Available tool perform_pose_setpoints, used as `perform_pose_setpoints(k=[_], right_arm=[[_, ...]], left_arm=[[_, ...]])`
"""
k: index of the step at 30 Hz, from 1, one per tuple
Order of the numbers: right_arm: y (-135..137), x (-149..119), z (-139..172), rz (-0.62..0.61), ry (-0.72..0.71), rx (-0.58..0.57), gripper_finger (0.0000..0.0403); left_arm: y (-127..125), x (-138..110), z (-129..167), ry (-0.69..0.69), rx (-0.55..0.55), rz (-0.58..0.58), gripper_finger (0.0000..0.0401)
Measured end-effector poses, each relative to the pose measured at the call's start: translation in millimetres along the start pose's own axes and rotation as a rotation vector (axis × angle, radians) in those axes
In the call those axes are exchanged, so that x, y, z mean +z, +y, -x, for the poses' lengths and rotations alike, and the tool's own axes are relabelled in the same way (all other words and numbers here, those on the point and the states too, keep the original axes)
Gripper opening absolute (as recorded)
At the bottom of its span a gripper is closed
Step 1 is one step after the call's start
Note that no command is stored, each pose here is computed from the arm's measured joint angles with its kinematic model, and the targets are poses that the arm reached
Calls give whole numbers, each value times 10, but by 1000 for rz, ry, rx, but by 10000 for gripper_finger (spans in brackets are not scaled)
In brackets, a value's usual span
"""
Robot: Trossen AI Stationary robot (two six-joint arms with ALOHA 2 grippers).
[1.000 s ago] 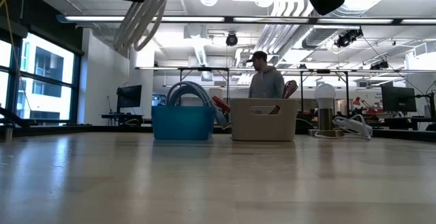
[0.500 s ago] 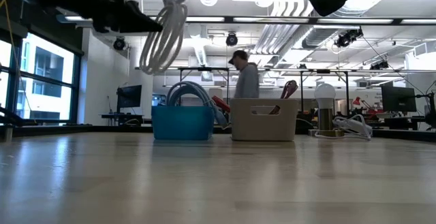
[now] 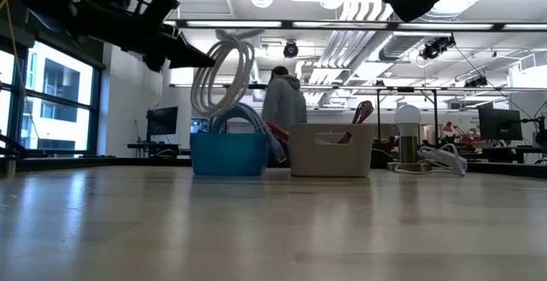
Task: Pick & Place USB Port
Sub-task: Put the white HDMI cable into the blue bin
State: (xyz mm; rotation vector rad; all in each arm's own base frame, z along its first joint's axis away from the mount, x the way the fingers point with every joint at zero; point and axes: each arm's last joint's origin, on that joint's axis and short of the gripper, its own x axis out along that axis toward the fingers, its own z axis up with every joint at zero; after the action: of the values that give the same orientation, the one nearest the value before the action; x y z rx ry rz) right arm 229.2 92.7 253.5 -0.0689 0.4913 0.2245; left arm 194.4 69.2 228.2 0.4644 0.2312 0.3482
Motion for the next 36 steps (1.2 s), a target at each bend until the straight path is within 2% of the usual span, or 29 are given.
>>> perform_pose_setpoints(k=[8,20,29,36], right_arm=[[-1,-10,0,2,10,0,149],[-1,-15,0,0,15,1,149],[-1,-20,0,3,21,2,149],[-3,-50,1,-15,52,0,149]], left_arm=[[-59,-120,-138,72,8,12,9],[-57,-190,-251,127,141,-34,8],[-179,-400,-415,218,88,-43,8],[-299,-531,-532,196,-48,-26,8]])
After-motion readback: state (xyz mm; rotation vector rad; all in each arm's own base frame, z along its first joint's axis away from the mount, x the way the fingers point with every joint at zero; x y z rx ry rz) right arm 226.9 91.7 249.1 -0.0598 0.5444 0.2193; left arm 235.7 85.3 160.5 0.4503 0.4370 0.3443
